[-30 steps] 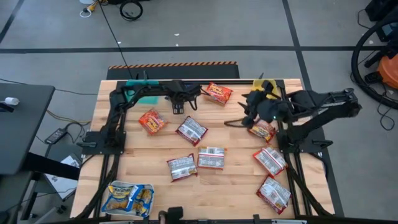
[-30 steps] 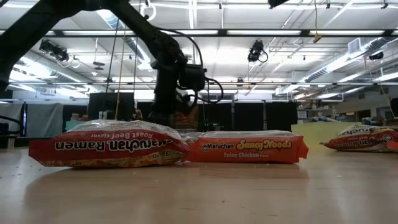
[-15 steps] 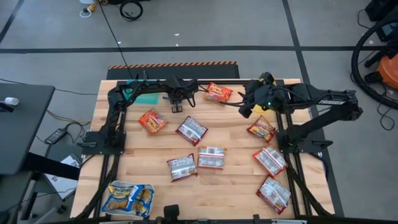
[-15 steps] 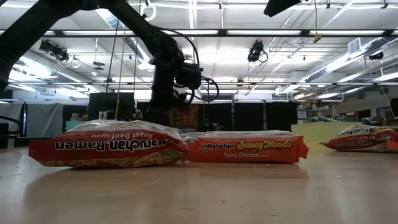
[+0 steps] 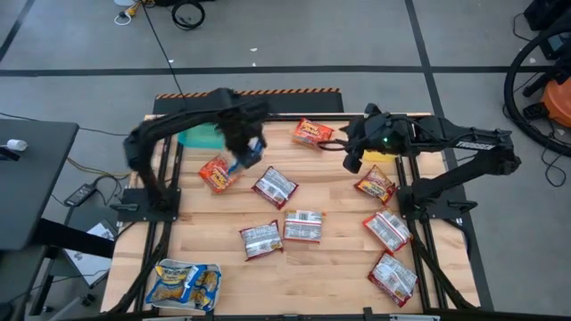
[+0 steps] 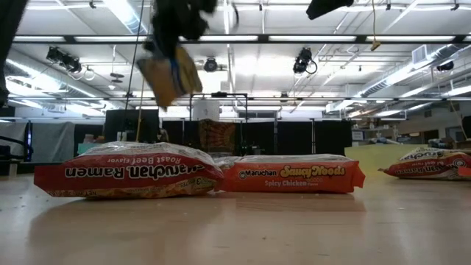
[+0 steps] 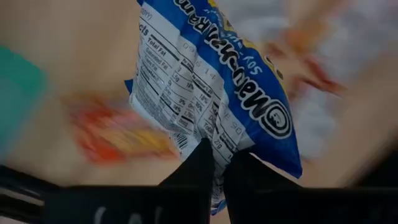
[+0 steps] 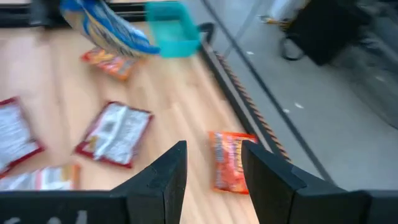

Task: Sort Maruchan noodles
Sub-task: Put the blue noodle pack into the white bin

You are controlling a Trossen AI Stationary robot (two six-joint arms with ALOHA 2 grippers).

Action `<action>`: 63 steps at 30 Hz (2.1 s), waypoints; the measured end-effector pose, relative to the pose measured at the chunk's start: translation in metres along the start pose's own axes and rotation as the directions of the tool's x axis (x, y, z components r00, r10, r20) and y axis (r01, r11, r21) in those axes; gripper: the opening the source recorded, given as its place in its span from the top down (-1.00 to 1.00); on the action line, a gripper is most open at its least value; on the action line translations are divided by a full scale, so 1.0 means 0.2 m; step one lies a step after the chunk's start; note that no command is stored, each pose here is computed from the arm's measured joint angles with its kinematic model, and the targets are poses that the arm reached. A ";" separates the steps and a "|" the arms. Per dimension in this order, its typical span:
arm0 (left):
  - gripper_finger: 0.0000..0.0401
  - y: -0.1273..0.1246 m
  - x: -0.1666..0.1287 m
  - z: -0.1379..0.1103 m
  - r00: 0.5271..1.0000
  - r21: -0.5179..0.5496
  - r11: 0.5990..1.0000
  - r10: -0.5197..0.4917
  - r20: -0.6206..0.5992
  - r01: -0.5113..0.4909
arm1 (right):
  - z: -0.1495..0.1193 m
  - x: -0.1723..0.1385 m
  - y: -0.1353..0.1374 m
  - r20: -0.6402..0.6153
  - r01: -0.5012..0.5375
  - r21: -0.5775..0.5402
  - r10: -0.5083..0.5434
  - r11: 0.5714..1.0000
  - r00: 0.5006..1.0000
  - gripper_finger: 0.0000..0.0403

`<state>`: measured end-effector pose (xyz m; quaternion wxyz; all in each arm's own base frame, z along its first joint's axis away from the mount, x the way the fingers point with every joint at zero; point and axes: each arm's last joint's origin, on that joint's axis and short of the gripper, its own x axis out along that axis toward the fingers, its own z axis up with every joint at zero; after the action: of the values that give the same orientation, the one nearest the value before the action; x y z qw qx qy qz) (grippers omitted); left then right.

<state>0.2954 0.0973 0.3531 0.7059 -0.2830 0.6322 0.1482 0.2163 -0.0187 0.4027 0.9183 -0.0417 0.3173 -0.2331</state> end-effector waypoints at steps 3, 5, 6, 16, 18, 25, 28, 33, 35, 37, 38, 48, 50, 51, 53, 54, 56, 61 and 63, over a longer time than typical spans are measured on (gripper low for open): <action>0.92 -0.15 -0.13 -0.24 0.978 -0.074 0.975 -0.209 -0.005 0.208 | 0.00 0.00 0.01 -0.004 -0.072 -0.030 0.072 0.997 0.997 0.22; 0.91 -0.25 -0.20 -0.41 0.963 -0.114 0.958 -0.267 -0.021 0.263 | 0.01 0.00 0.01 0.007 -0.088 -0.047 0.089 0.995 0.996 0.22; 0.91 -0.30 -0.23 -0.49 0.961 -0.133 0.954 -0.274 -0.017 0.270 | 0.01 0.00 0.02 0.014 -0.094 -0.062 0.095 0.994 0.995 0.22; 0.90 -0.59 -0.30 -1.10 0.957 -0.437 0.880 -0.263 -0.122 0.186 | 0.05 -0.05 0.13 0.108 -0.261 -0.155 0.279 0.953 0.954 0.22; 0.90 -0.61 -0.30 -1.17 0.965 -0.460 0.872 -0.240 -0.108 0.166 | 0.04 -0.07 0.16 0.100 -0.305 -0.156 0.322 0.940 0.941 0.22; 0.90 -0.68 -0.17 -1.37 0.960 -0.498 0.866 -0.184 -0.213 0.055 | -0.07 -0.08 0.32 0.022 -0.412 -0.142 0.419 0.900 0.908 0.22; 0.90 -0.70 -0.09 -1.44 0.941 -0.483 0.866 -0.262 -0.213 0.131 | -0.14 -0.09 0.40 -0.013 -0.458 -0.106 0.460 0.883 0.888 0.22; 0.91 -0.73 0.06 -1.52 0.913 -0.512 0.848 -0.310 -0.265 0.139 | -0.28 -0.12 0.58 -0.050 -0.545 -0.063 0.543 0.836 0.838 0.22; 0.91 -0.73 0.13 -1.55 0.903 -0.516 0.848 -0.309 -0.299 0.119 | -0.36 -0.13 0.67 -0.039 -0.577 -0.016 0.576 0.817 0.817 0.22; 0.91 -0.72 0.20 -1.58 0.902 -0.520 0.851 -0.280 -0.329 0.074 | -0.43 -0.15 0.75 0.003 -0.611 0.050 0.612 0.790 0.791 0.22; 0.91 -0.72 0.24 -1.59 0.904 -0.526 0.848 -0.271 -0.331 0.061 | -0.46 -0.16 0.79 0.034 -0.629 0.087 0.629 0.773 0.777 0.22; 0.91 -0.68 0.55 -1.62 0.913 -0.560 0.823 -0.297 -0.280 0.097 | -0.74 -0.25 1.03 0.228 -0.731 0.362 0.705 0.579 0.672 0.22; 0.91 -0.72 0.58 -1.60 0.890 -0.577 0.789 -0.399 -0.218 0.212 | -0.76 -0.26 1.06 0.223 -0.719 0.389 0.699 0.576 0.680 0.22; 0.91 -0.73 0.59 -1.59 0.880 -0.580 0.768 -0.442 -0.175 0.271 | -0.77 -0.26 1.07 0.222 -0.713 0.400 0.694 0.576 0.685 0.22; 0.91 -0.75 0.59 -1.57 0.869 -0.572 0.739 -0.487 -0.087 0.357 | -0.79 -0.25 1.09 0.219 -0.700 0.413 0.683 0.582 0.697 0.22; 0.91 -0.75 0.59 -1.55 0.871 -0.561 0.737 -0.489 -0.058 0.377 | -0.79 -0.25 1.10 0.218 -0.698 0.419 0.681 0.581 0.699 0.22; 0.91 -0.73 0.59 -1.54 0.888 -0.552 0.754 -0.456 -0.053 0.355 | -0.80 -0.24 1.11 0.213 -0.692 0.419 0.678 0.587 0.704 0.22; 0.90 -0.68 0.63 -1.56 0.921 -0.559 0.790 -0.372 -0.113 0.251 | -0.79 -0.18 1.12 0.209 -0.669 0.424 0.653 0.611 0.728 0.22; 0.90 -0.67 0.64 -1.56 0.926 -0.562 0.788 -0.365 -0.098 0.251 | -0.78 -0.17 1.12 0.211 -0.661 0.419 0.642 0.622 0.737 0.22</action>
<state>0.1396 -0.2110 0.2435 0.5443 -0.5833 0.5775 0.1731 0.1888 0.2059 0.2468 0.9277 0.2935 0.2261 0.0468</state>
